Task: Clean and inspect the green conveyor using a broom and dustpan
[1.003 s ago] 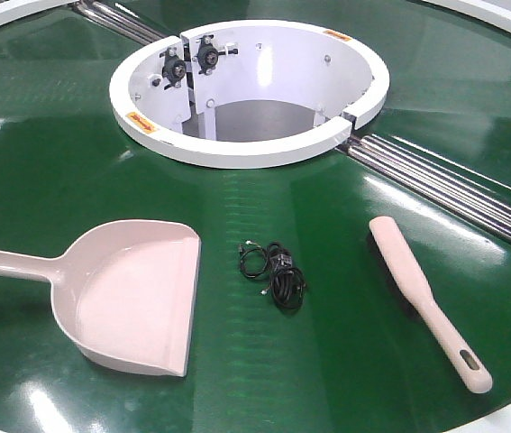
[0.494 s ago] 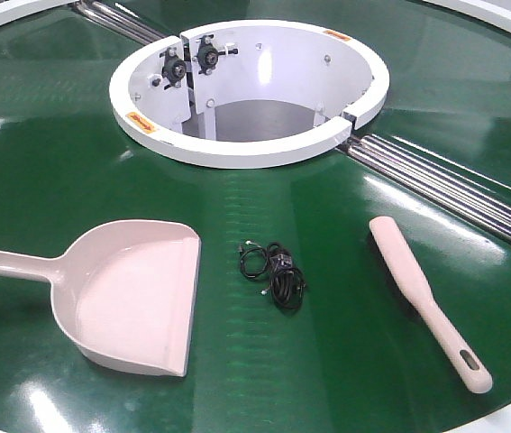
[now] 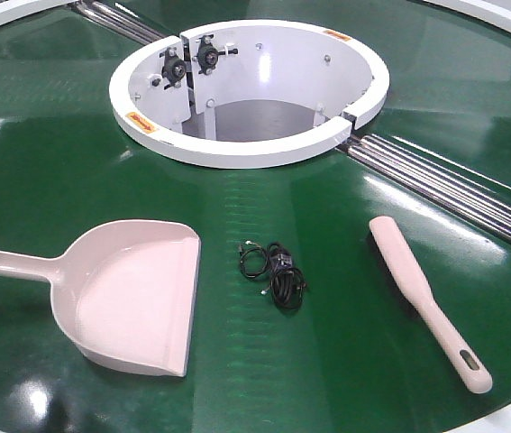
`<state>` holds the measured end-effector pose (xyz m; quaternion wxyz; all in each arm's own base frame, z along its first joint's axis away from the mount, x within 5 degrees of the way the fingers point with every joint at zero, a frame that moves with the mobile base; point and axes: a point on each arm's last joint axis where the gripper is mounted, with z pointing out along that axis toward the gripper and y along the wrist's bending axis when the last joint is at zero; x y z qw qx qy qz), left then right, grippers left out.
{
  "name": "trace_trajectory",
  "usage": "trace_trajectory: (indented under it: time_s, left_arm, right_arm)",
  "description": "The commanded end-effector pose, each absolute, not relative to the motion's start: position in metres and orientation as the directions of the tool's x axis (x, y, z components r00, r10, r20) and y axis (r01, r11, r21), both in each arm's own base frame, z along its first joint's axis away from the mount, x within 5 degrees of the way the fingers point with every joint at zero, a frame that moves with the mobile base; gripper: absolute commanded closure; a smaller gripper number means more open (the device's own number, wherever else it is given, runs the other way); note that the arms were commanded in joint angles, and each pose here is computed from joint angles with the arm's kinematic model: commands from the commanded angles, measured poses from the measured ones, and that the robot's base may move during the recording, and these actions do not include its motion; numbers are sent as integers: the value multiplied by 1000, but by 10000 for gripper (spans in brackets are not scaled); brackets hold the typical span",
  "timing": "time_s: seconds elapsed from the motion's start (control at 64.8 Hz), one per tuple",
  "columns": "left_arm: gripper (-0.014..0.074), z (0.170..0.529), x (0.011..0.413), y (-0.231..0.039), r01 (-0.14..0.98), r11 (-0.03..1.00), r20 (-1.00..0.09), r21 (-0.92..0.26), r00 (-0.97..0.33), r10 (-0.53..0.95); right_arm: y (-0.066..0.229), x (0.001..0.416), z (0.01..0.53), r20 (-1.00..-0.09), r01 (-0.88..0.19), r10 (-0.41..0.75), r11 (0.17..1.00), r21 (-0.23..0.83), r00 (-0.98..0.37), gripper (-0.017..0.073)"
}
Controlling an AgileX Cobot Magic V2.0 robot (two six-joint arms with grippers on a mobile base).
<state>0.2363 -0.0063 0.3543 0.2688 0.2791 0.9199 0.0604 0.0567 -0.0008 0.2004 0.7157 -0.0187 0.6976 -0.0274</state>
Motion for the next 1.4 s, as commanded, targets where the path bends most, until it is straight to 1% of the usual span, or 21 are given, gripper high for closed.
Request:
trace_trajectory:
  time_s: [0.0, 0.108, 0.185, 0.262, 0.324, 0.401, 0.463, 0.555, 0.725, 0.91, 1.064, 1.203, 1.249, 1.388]
  left_arm:
    - [80, 363, 254, -7, 532, 790, -451, 305, -650, 612]
    - [68, 350, 271, -7, 620, 711, -388, 331, -597, 702]
    - [68, 342, 279, -7, 702, 613, -331, 363, -518, 789]
    - [69, 337, 283, -10, 781, 493, -291, 384, -404, 867]
    - [69, 336, 284, -13, 835, 368, -259, 408, -280, 924]
    - [69, 336, 286, -14, 864, 227, -208, 450, -146, 967]
    - [69, 336, 288, -14, 867, 156, -176, 473, -80, 981]
    - [69, 331, 292, -14, 871, 148, -171, 469, -75, 982]
    - [55, 314, 303, -14, 899, 146, -164, 413, -85, 983]
    - [18, 292, 313, -13, 933, 132, -137, 334, -91, 986]
    - [5, 279, 321, -22, 948, 43, -51, 316, -29, 998]
    - [5, 265, 328, -30, 961, 1, -25, 278, 6, 1000]
    - [5, 260, 331, -32, 963, -22, 0, 268, 23, 1000]
    - [5, 249, 335, -31, 971, -46, 35, 234, 39, 999]
  right_arm:
    - [0, 56, 206, -992, 13, -73, 997, -72, 103, 568]
    - [0, 56, 206, -992, 13, -73, 997, -72, 103, 568]
    - [0, 56, 206, -992, 13, -73, 997, -72, 103, 568]
    - [0, 56, 206, -992, 13, -73, 997, -72, 103, 568]
    - [0, 56, 206, -992, 13, -73, 997, -72, 103, 568]
    - [0, 56, 206, -992, 13, -73, 997, -72, 103, 568]
    - [0, 56, 206, -992, 13, -73, 997, -72, 103, 568]
    - [0, 56, 206, -992, 13, -73, 997, -72, 103, 568]
    - [0, 56, 206, -992, 13, -73, 997, -72, 103, 568]
    - [0, 56, 206, -992, 13, -73, 997, -72, 103, 568]
    - [0, 56, 206, -992, 13, -73, 997, -72, 103, 568]
    - [0, 56, 206, -992, 13, -73, 997, -72, 103, 568]
    - [0, 56, 206, -992, 13, -73, 997, -72, 103, 568]
    - [0, 56, 206, -992, 13, -73, 997, -72, 103, 568]
